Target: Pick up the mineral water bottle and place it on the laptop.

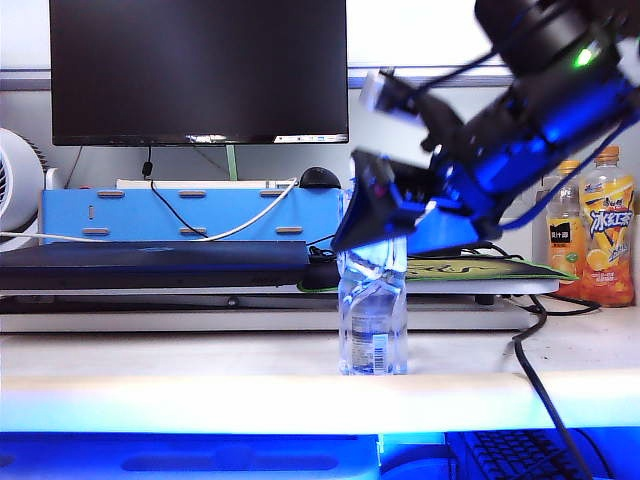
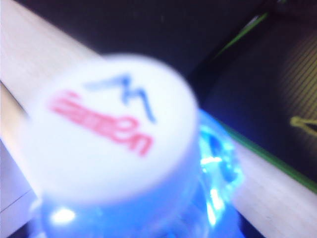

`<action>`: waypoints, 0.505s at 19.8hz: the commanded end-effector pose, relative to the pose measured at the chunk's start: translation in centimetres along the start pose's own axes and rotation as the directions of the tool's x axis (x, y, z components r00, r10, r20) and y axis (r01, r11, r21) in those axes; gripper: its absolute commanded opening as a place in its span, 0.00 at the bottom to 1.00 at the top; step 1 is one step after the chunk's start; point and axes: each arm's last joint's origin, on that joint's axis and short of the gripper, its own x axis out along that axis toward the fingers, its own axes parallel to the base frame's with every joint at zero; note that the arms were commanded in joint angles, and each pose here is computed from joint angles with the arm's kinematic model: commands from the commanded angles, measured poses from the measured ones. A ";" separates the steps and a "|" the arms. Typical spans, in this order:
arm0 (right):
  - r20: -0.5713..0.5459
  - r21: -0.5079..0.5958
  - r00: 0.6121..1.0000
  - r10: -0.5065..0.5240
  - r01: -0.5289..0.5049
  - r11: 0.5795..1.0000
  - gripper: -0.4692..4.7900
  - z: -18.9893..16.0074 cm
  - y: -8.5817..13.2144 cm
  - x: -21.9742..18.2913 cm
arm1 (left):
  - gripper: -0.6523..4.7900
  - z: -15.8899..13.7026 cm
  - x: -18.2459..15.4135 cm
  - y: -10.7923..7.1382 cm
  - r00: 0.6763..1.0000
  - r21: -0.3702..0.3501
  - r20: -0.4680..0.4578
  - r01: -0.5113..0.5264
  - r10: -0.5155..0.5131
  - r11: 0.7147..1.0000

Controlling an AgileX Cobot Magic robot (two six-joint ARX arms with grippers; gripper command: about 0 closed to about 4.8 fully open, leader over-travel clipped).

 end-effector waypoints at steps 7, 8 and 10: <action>0.010 -0.015 1.000 -0.010 0.010 1.000 1.00 0.9 -0.4 2.4 | 0.12 0.0 0.0 0.0 1.000 0.000 -0.004 0.006 -0.006 1.000; 0.009 -0.019 1.000 -0.020 0.020 1.000 1.00 0.9 -0.4 2.5 | 0.12 0.0 0.0 0.0 1.000 0.001 -0.004 0.006 -0.006 1.000; -0.001 -0.021 1.000 -0.026 0.026 0.999 1.00 0.6 -0.5 2.7 | 0.12 0.0 0.0 0.0 1.000 0.001 -0.004 0.006 -0.006 1.000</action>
